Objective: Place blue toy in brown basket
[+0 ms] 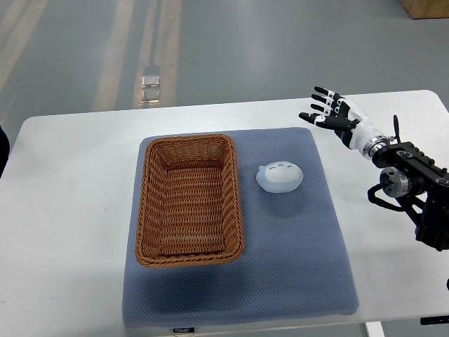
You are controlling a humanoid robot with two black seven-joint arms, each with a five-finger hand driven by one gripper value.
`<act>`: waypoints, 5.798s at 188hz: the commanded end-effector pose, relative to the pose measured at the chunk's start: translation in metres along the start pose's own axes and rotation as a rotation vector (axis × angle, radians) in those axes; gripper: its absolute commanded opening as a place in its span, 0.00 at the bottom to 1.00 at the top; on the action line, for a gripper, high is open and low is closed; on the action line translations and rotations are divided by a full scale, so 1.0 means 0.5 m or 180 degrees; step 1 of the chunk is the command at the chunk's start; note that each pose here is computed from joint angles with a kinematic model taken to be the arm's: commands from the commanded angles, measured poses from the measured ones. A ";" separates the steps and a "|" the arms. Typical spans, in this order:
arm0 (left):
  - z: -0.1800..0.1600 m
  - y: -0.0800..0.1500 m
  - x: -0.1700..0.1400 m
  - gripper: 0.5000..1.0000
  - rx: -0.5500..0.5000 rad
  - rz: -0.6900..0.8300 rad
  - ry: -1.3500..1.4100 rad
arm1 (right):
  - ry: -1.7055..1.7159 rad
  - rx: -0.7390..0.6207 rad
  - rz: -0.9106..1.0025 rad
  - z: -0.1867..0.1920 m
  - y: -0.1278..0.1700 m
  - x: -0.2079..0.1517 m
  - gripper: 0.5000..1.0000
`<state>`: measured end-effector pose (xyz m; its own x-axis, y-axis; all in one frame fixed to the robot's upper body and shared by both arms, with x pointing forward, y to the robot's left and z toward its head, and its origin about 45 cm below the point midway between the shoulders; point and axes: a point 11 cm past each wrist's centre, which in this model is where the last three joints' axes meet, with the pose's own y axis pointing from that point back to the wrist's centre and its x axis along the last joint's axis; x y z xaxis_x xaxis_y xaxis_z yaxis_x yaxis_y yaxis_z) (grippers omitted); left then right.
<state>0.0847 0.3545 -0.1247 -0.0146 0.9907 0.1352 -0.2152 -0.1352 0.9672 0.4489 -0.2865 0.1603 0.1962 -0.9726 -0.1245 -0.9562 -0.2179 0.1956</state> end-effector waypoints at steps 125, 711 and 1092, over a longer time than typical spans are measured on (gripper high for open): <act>0.000 0.000 0.001 1.00 -0.0004 0.0005 0.0010 | 0.0024 0.0020 -0.0028 -0.008 -0.002 -0.003 0.82; 0.004 0.000 0.003 1.00 -0.0012 0.0014 0.0004 | 0.4688 0.0227 -0.2660 -0.215 -0.032 -0.314 0.16; 0.006 0.000 0.003 1.00 -0.0017 0.0015 0.0013 | 0.2588 -0.0219 -0.1124 -0.180 -0.125 -0.239 0.81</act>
<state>0.0874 0.3560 -0.1240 -0.0202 0.9901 0.1387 -0.2198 -0.1397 0.9655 0.4941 -0.1187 0.2572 0.6717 -0.4469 0.5908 -0.7190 -0.5853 0.3748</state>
